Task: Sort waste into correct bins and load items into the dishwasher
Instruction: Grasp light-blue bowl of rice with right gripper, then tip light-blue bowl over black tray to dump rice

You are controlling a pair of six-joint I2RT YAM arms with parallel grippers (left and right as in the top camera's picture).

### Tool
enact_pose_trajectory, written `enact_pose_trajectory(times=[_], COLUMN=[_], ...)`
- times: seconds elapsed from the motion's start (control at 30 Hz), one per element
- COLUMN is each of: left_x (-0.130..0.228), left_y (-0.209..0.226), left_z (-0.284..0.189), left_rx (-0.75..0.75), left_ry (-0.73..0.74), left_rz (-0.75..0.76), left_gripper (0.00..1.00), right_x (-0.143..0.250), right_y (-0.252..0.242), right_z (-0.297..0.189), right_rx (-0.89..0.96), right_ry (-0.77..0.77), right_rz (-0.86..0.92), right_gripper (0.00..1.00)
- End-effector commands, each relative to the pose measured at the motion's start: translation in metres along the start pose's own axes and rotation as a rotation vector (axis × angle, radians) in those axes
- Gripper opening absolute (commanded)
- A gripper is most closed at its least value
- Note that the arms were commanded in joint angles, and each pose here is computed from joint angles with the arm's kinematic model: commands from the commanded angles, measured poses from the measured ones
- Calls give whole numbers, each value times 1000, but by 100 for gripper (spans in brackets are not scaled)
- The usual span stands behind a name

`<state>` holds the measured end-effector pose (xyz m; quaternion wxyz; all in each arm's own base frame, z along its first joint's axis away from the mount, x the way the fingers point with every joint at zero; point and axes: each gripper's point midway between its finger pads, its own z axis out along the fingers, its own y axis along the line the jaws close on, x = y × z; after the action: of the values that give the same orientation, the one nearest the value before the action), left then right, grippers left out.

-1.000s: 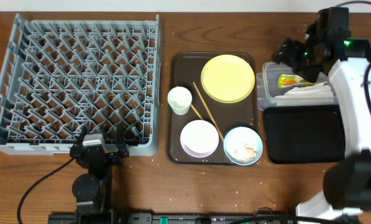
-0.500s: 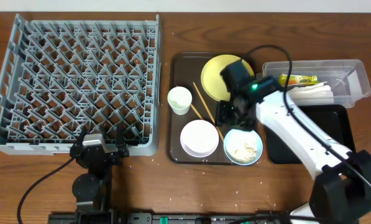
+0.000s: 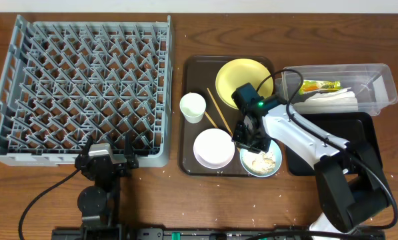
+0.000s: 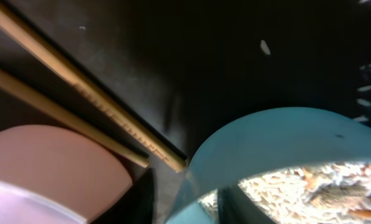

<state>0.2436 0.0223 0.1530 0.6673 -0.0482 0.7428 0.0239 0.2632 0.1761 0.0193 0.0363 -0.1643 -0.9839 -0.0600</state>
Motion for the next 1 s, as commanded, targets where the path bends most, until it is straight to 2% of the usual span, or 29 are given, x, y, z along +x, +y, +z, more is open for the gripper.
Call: enact_pose_trajectory(times=[0.0,0.07,0.2,0.33,0.6,0.67,0.77,0.97], left_x=[17,17,17,17,17,17,17,17], left_y=[3,3,3,3,3,3,3,3], left_z=[1,1,1,1,1,1,1,1], left_rx=[-13,-13,-13,-13,-13,-13,-13,-13], left_ry=[49,49,49,49,49,49,49,49], left_rz=[15,15,15,15,15,15,15,15], left_gripper=[92,92,92,92,92,92,92,92], right_x=[1,1,2,-6,-32,-44,-53,-51], right_y=[2,3,10,19,-6,-27,-46,-83], right_z=[0,-1,-12,-49,-128,-150,-156,-144], right_rx=[-14,-19,-35,-66,-204,-270,-362,-737], right_ry=[15,16,30,-7,-162,-205,-224,-235], right_rz=[-8,-22,-128,-251,-300,-308,-311,-318], right_gripper=[9,1,1,1,1,1,1,1])
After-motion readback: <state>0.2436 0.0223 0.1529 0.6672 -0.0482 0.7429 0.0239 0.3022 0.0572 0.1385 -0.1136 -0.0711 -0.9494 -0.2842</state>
